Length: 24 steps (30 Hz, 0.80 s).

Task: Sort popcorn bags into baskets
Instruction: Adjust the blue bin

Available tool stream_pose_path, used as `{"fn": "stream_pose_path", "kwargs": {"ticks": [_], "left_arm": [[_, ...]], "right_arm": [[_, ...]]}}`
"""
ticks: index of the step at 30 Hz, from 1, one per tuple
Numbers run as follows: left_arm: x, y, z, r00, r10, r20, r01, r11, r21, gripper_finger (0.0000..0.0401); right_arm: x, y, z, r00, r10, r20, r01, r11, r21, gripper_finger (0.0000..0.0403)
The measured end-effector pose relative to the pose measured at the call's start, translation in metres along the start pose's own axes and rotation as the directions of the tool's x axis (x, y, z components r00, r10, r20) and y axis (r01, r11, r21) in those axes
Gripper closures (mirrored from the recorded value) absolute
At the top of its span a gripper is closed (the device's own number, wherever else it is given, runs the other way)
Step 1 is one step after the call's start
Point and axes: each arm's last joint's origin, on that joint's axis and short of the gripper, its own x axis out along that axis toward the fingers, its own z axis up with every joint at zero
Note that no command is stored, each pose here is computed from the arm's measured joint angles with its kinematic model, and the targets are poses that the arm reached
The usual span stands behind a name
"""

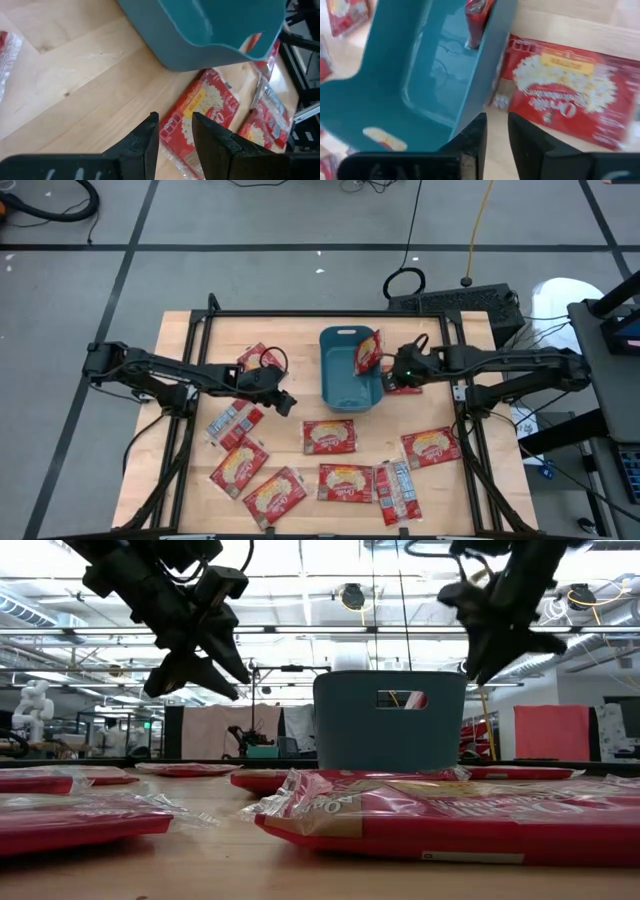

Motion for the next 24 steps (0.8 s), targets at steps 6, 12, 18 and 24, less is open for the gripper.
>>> {"fn": "stream_pose_path", "kwargs": {"ticks": [6,12,18,24], "left_arm": [[0.000,0.000,0.000,1.000,-0.004,-0.008,0.004,1.000,-0.010,0.0281],[0.000,-0.003,0.002,0.999,-0.033,0.013,0.033,0.999,-0.017,0.0281],[0.000,-0.001,0.005,0.999,-0.027,0.027,0.028,0.999,-0.025,0.0281],[0.000,0.002,0.009,0.999,-0.019,0.040,0.019,1.000,-0.019,0.0281]], "right_arm": [[0.018,-0.013,0.003,1.000,-0.019,0.023,0.018,0.999,0.028,0.0363],[0.036,-0.018,0.009,0.996,0.078,0.052,-0.079,0.997,0.013,0.0386],[0.047,-0.015,0.010,0.995,0.087,0.054,-0.088,0.996,0.021,0.0402],[0.056,-0.006,0.014,0.986,0.150,0.068,-0.151,0.988,0.016,0.0403]]}}
